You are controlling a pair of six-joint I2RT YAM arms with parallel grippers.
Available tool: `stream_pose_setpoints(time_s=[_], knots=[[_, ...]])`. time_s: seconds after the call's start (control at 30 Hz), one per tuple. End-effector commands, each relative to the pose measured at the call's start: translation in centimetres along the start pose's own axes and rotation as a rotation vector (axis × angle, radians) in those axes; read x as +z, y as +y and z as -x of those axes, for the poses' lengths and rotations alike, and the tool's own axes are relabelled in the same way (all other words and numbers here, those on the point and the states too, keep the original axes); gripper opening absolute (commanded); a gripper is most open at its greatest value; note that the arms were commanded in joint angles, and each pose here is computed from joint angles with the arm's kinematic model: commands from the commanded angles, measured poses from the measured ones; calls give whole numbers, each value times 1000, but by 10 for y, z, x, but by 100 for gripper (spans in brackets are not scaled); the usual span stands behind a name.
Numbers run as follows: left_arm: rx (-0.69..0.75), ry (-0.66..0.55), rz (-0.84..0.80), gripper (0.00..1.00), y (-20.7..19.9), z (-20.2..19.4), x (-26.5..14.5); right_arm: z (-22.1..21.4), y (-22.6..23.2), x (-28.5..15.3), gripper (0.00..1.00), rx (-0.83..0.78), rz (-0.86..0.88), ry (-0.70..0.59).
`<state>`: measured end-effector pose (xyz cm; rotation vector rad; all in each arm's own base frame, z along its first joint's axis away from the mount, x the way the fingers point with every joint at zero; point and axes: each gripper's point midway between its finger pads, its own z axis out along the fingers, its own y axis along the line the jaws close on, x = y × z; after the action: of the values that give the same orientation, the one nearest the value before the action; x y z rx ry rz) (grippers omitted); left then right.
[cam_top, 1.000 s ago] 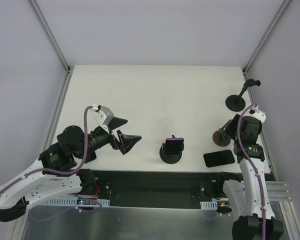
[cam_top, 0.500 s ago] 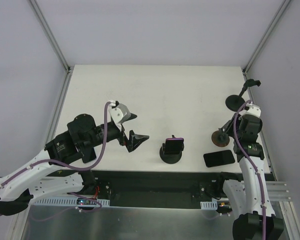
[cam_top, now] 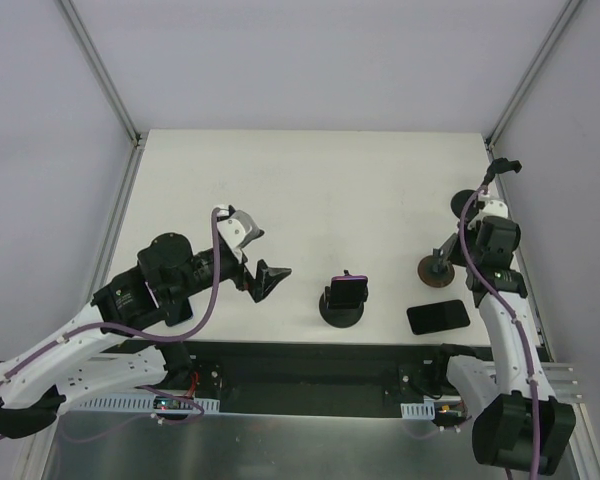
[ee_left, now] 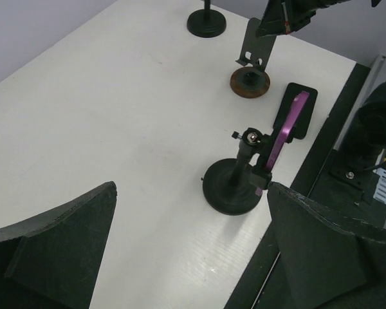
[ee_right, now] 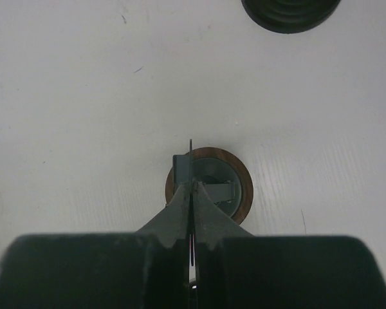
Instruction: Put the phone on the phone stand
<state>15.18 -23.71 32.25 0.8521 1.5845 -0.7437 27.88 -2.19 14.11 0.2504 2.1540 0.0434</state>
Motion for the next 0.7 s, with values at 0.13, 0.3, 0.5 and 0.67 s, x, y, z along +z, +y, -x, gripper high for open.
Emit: stream_pose_setpoints(time_s=[0.13,0.3,0.5,0.67], knots=[[-14,-37,163,99,33,2,-1,110,82,-23,0,-275,231,-242],[-41,-52,309,99,61,0,-8,135,174,-56,0,-556,506,-340],[-100,-164,550,99,103,8,-42,124,285,-123,0,-738,911,-382],[-114,-302,697,99,122,14,-81,70,345,-169,0,-868,1148,-347]])
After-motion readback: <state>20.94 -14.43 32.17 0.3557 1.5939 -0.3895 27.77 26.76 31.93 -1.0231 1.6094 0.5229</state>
